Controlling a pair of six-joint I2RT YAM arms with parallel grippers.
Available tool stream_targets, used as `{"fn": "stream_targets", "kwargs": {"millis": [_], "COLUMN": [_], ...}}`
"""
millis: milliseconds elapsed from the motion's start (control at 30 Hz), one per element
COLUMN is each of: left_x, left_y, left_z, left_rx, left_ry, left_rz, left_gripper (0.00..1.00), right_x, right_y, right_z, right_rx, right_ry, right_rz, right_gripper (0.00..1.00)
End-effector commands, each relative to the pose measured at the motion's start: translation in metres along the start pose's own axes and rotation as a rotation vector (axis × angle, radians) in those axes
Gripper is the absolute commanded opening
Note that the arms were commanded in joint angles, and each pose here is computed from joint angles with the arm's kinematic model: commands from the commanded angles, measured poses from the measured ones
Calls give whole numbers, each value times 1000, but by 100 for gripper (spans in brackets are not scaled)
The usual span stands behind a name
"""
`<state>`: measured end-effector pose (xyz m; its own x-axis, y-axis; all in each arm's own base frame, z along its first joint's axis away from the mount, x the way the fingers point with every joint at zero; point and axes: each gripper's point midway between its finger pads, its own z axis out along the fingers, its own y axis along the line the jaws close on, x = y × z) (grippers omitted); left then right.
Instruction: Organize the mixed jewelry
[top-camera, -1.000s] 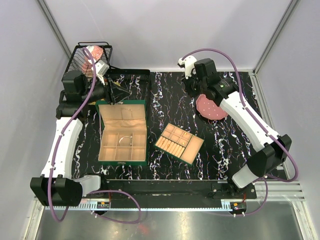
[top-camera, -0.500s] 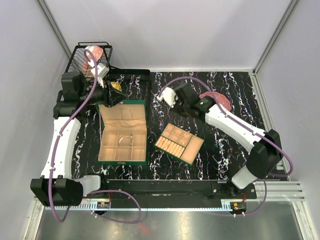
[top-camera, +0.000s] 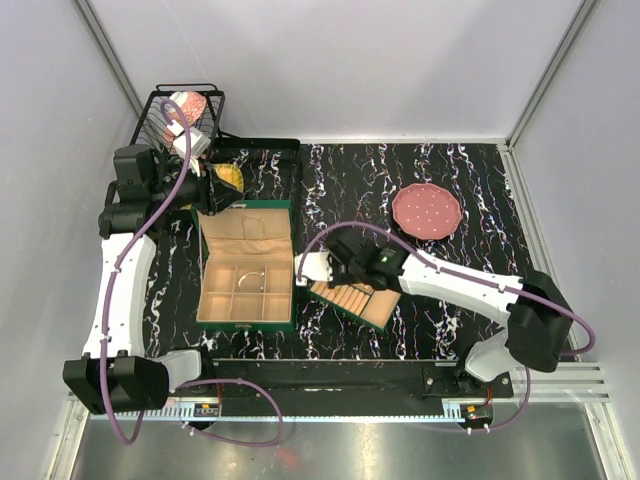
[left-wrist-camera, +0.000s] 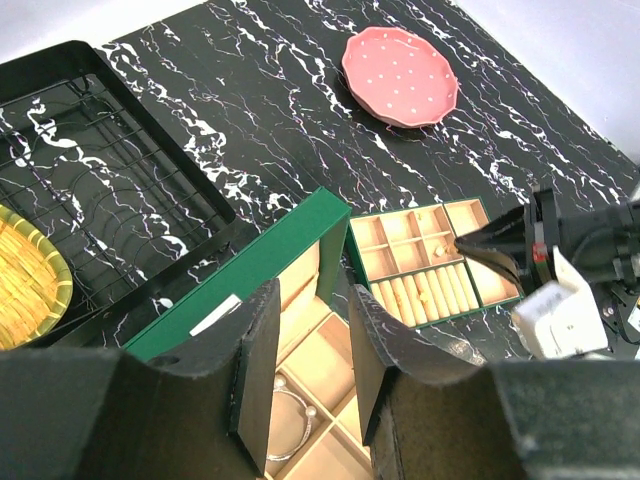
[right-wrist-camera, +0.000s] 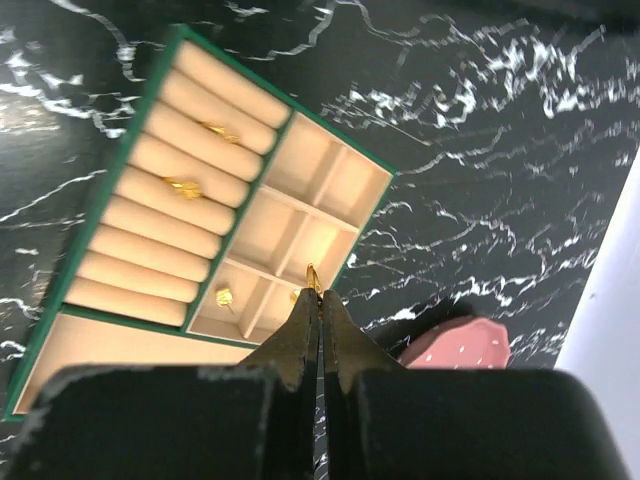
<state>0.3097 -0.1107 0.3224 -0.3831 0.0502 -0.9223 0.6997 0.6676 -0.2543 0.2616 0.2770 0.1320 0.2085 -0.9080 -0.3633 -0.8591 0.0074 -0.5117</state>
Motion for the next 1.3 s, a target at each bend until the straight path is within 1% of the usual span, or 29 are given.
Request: {"fn": "stream_targets", "kwargs": {"millis": [0, 200, 367, 500, 833, 1267], "left_x": [-14, -10, -4, 0, 0, 5], "left_y": [1, 6, 10, 15, 19, 23], "left_z": [-4, -1, 1, 3, 4, 5], "left_rx": [-3, -4, -11, -21, -25, -19], "left_ry": [-24, -12, -1, 1, 0, 6], "left_rz": [53, 33, 16, 5, -13, -32], "left_gripper": [36, 36, 35, 35, 34, 34], "right_x": [-14, -5, 4, 5, 6, 10], "right_y": [16, 45, 56, 60, 67, 78], "right_z": [-3, 11, 21, 26, 35, 28], "right_rx": [-7, -34, -11, 1, -15, -71], "right_ry": [-40, -1, 39, 52, 67, 66], "right_rz": [-170, -344, -483, -554, -630, -632], "right_gripper": [0, 0, 0, 0, 0, 0]}}
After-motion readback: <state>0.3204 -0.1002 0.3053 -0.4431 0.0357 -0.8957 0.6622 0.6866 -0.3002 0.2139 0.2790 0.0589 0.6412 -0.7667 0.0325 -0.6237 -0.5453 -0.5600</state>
